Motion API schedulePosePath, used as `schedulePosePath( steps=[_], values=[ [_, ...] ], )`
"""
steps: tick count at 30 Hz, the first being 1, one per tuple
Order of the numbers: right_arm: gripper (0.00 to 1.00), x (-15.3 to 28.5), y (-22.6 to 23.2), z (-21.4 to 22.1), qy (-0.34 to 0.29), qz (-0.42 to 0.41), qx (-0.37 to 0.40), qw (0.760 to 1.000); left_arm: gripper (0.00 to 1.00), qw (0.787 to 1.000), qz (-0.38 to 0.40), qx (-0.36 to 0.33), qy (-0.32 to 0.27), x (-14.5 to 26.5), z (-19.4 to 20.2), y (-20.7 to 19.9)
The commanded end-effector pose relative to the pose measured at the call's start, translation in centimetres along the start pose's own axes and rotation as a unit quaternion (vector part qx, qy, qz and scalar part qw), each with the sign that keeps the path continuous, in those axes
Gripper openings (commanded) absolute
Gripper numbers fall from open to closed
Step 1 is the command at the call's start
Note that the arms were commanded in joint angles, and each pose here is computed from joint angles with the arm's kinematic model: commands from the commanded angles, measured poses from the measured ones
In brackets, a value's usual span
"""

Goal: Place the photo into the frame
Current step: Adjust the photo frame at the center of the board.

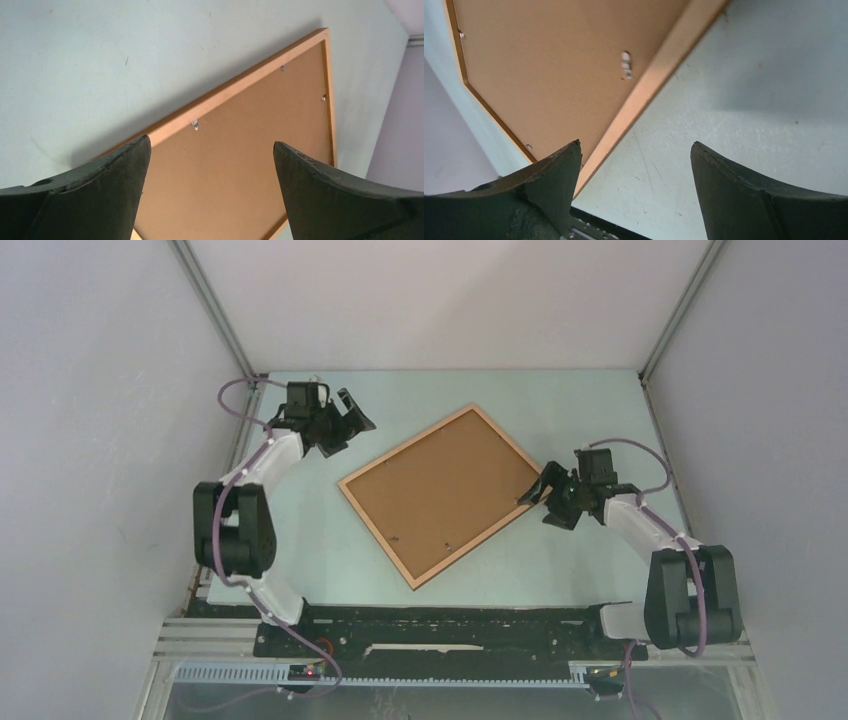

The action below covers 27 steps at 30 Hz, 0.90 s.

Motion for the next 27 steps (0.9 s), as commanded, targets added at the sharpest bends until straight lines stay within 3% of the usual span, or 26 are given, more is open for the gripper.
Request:
schedulePosePath(
  steps=[1, 7, 13, 18, 27],
  values=[
    [0.87, -0.2, 0.3, -0.6, -0.002, -0.08, -0.044, 0.996, 1.0, 0.999, 0.029, -0.028, 0.033, -2.4, -2.2, -0.4],
    [0.87, -1.9, 0.1, -1.1, 0.009, -0.081, -0.037, 0.996, 1.0, 0.993, 0.023, -0.028, 0.109, -6.4, -0.8, 1.5],
    [0.84, -4.3, -0.3, -1.1, 0.039, -0.06, -0.061, 0.996, 1.0, 0.988, 0.023, 0.002, 0.156, -7.4, 2.0, 3.0],
    [0.84, -6.1, 0.4, -1.0, 0.054, -0.031, -0.055, 0.997, 1.0, 0.975, 0.051, 0.05, 0.212, -6.6, 5.6, 3.6],
    [0.84, -7.2, 0.8, -2.3, 0.044, 0.045, -0.023, 0.998, 1.0, 0.97, 0.078, 0.058, 0.221, -1.5, 9.9, 4.1]
  ],
)
Point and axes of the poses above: each gripper's point midway between its finger pads, its own x axis back along the fingers, its own y axis along the line the jaws close on, z = x × y, the point moved 7 cm from there along x, back along the fingers, and after that the axes turned 4 degrees about -x, right-handed, at the moved point
